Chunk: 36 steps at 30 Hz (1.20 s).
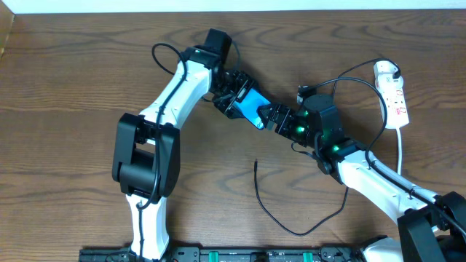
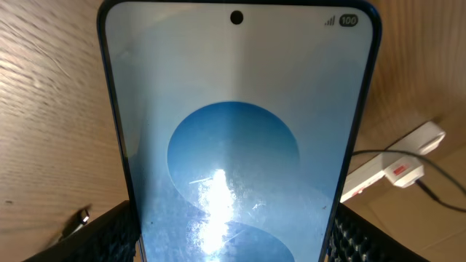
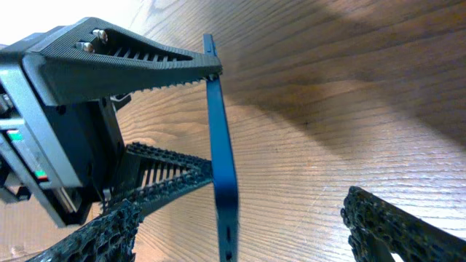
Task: Plug charger to phone and switch on socket
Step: 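Close the right gripper on the phone's lower edge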
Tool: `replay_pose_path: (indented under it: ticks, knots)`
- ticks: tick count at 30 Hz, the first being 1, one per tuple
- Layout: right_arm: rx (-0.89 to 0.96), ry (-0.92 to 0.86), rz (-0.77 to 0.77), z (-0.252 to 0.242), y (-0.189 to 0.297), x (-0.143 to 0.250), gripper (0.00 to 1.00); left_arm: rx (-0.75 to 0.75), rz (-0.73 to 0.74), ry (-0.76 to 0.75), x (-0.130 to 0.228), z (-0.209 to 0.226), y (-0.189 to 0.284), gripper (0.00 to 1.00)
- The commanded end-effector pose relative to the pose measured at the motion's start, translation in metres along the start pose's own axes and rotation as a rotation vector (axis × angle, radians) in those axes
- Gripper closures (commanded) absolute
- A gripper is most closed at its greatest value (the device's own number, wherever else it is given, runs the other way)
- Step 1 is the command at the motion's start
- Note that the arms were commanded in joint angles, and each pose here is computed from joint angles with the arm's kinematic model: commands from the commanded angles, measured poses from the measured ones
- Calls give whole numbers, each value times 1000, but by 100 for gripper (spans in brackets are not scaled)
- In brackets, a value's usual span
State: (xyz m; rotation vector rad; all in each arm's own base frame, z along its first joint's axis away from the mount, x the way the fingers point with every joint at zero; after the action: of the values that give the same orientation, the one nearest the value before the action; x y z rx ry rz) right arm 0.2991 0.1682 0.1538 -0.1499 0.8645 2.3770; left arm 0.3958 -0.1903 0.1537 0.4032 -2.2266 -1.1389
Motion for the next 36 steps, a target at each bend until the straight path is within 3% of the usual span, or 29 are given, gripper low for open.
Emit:
replay_pose_path:
  ticks: [1, 26, 36]
  knots:
    - [11, 14, -12, 3, -2, 1, 12, 33, -6, -29, 17, -11, 12, 94]
    - [62, 29, -37, 0, -5, 5, 28, 45, 56, -62, 36, -19, 3, 93]
    - [65, 34, -39, 1, -5, 7, 52, 46, 59, -62, 36, -19, 3, 93]
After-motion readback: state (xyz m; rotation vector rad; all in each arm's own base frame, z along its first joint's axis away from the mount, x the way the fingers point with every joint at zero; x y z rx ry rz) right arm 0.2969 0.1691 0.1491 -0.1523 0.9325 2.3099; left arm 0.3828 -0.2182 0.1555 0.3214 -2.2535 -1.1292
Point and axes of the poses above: each gripper's point midway between its finger pads, its own y axis back along the fingers, its own z axis along the line the jaws close on, x = y × z, the point moved 9 cm from there along y, back along the fingers, and after that the axes turned 4 degrees about -y, right-handed, at the moved point
